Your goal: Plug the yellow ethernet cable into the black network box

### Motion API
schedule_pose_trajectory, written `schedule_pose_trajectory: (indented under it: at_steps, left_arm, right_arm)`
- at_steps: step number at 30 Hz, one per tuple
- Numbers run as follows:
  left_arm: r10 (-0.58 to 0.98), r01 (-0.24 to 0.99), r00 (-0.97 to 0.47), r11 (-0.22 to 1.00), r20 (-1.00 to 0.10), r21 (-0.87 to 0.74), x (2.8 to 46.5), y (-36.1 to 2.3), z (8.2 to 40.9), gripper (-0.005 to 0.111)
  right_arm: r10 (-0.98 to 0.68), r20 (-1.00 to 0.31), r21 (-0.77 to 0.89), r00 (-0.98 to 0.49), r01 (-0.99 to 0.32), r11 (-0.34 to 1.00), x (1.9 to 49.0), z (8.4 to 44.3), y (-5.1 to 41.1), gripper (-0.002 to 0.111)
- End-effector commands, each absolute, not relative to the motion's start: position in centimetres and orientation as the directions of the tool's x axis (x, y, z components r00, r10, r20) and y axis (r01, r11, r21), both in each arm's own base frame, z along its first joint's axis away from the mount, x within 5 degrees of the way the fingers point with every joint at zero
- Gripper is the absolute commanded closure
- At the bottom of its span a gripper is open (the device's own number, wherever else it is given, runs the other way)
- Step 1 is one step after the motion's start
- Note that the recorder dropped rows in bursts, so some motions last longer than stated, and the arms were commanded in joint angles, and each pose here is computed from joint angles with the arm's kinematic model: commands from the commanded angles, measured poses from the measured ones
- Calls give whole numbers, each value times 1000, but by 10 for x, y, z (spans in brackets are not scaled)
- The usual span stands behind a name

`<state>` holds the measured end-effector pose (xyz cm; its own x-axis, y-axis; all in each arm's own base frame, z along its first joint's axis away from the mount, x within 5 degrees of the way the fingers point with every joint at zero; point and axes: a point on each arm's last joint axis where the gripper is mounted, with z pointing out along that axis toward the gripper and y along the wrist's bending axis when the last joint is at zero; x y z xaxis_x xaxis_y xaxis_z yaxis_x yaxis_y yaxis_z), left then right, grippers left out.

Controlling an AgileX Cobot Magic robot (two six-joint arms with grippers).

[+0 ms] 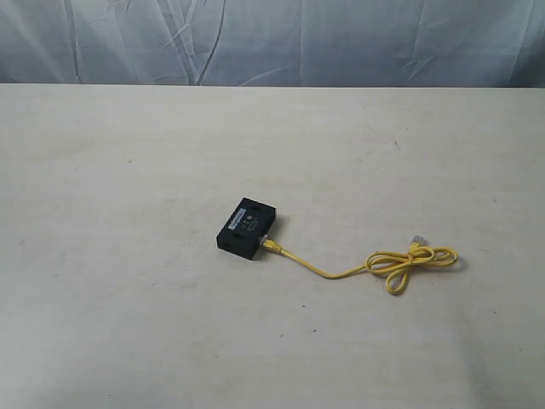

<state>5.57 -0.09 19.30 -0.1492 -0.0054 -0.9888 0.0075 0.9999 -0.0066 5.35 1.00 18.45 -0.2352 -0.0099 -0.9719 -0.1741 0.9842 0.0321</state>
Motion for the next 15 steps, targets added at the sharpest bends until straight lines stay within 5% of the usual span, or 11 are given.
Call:
schedule_pose_trajectory:
  at_steps: [1, 15]
  left_arm:
    - [-14, 2, -152, 1000, -988, -14, 55, -1, 191, 107]
    - [-14, 2, -152, 1000, -988, -14, 55, -1, 191, 107]
  right_arm:
    - [-11, -975, 29, -221, -176, 984, 53, 185, 10, 108]
    - [6, -975, 29, -221, -103, 994, 54, 185, 6, 108]
